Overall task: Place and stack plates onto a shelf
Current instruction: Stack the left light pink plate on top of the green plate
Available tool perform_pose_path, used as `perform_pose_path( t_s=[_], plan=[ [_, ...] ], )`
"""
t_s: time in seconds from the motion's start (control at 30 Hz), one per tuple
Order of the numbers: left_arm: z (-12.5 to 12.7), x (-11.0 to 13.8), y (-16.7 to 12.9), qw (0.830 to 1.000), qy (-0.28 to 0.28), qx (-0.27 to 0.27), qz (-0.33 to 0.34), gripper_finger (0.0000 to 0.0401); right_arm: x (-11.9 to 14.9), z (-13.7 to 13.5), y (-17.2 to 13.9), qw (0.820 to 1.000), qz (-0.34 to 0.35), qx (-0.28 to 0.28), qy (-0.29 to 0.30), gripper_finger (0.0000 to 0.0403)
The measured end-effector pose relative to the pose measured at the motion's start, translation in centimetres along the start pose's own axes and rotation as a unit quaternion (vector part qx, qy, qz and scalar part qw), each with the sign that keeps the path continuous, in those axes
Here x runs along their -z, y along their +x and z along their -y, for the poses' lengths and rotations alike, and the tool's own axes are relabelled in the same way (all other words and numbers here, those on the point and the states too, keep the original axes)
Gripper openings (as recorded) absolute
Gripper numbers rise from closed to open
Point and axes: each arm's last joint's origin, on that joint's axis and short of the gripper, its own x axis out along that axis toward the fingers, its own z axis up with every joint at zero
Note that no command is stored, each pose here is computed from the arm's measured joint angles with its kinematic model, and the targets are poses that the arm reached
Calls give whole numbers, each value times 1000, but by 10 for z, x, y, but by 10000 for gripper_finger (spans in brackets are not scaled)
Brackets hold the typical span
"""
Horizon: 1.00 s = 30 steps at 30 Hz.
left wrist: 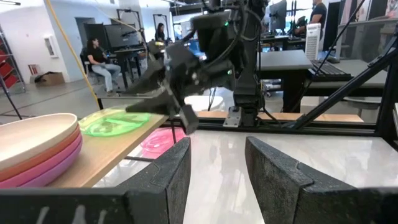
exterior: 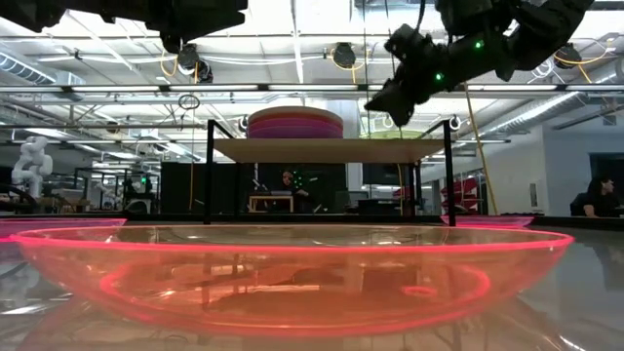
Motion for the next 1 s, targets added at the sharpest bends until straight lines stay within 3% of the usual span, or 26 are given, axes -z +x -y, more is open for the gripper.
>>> perform_pose_path(
  t_s=[0.17,0.4,0.6,0.7,0.8,0.9,1.0],
  plan=[
    [0,0,0,1000,-1,0,-2,159,-15,0,-14,999,44,-4,25,152],
    [0,1,0,1000,6,0,-6,159,-40,14,-51,987,109,-33,112,145],
    [0,2,0,1000,9,1,-9,159,-31,31,-79,991,66,-79,86,144],
    [0,2,0,1000,9,0,-9,159,-21,40,-91,988,35,-103,110,144],
    [0,2,0,1000,4,0,-9,159,-17,45,-102,969,38,-173,170,144],
    [0,2,0,999,-46,0,-11,159,-18,46,-108,945,64,-246,205,144],
    [4,-3,3,999,-38,1,-31,159,-20,45,-112,926,71,-284,238,144]
  ],
)
